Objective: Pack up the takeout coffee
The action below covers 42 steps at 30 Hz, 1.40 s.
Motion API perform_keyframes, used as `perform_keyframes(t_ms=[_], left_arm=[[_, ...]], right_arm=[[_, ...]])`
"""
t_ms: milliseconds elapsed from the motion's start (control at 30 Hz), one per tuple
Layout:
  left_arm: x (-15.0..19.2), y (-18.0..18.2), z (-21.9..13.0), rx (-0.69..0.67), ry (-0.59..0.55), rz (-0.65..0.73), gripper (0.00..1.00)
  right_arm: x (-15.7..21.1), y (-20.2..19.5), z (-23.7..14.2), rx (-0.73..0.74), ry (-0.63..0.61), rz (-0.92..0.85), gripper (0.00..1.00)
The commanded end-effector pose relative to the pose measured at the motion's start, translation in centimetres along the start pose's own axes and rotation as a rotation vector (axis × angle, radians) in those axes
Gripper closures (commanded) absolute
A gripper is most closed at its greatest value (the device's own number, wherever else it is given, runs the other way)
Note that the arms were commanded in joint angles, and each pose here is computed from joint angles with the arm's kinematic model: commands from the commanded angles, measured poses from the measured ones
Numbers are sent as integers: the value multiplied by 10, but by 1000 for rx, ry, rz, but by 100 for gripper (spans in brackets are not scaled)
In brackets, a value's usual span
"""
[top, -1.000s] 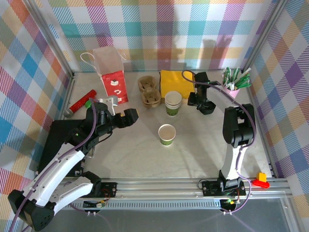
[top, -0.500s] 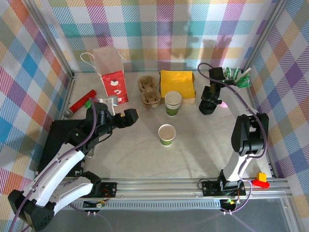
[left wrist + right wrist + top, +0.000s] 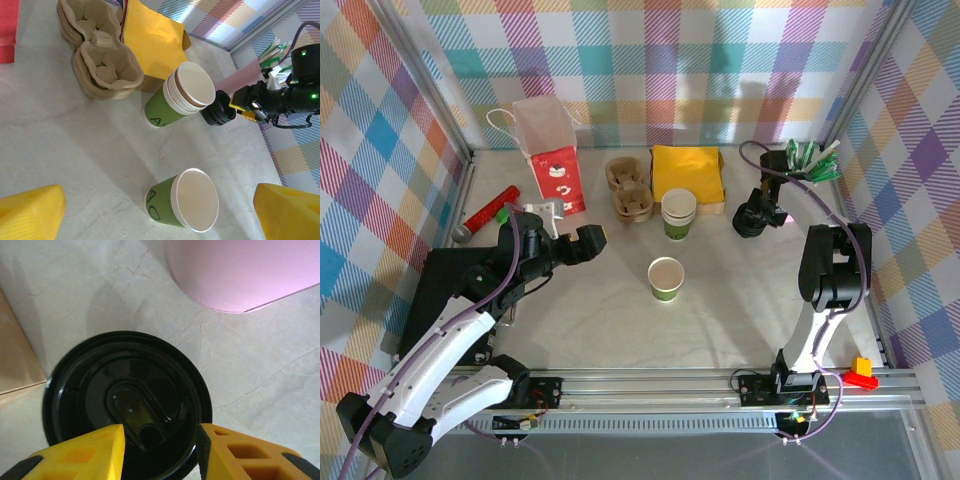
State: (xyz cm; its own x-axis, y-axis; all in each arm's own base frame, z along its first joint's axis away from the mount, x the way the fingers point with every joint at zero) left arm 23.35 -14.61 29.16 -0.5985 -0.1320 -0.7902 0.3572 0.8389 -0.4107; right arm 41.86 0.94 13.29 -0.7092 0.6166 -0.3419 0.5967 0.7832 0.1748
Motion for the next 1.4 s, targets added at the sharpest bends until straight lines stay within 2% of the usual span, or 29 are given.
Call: perform_keyframes(t_ms=[0, 400, 567, 833, 1367], left_arm=[[4, 0, -1, -5, 4, 18, 4], [4, 0, 0, -3, 4, 17, 4], [5, 1, 0, -8, 5, 16, 3], [5, 0, -1, -6, 4, 17, 3], [4, 1, -3, -12, -1, 22, 3]], right_arm=[[1, -4, 7, -2, 5, 33, 57], [6, -9, 9, 12, 8, 45, 57], [5, -11, 0, 7, -12, 43, 52], [5, -14, -12, -6, -38, 47, 51], [7, -14, 13, 16, -2, 56, 53]])
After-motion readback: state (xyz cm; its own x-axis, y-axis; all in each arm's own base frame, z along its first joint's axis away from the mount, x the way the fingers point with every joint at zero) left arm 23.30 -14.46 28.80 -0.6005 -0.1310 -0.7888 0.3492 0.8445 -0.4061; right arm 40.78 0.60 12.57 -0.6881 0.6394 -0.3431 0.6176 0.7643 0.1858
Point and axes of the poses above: each hand's point on the last joint's axis, 136 mm out from that joint toward the fingers, its own z axis out along the fingers, its own y axis along the line the jaws close on, x = y × z, the point moved 5 cm from there along -z, back along the fingers, and after that the axes turned 12 degrees about z, right-handed, at the moved point
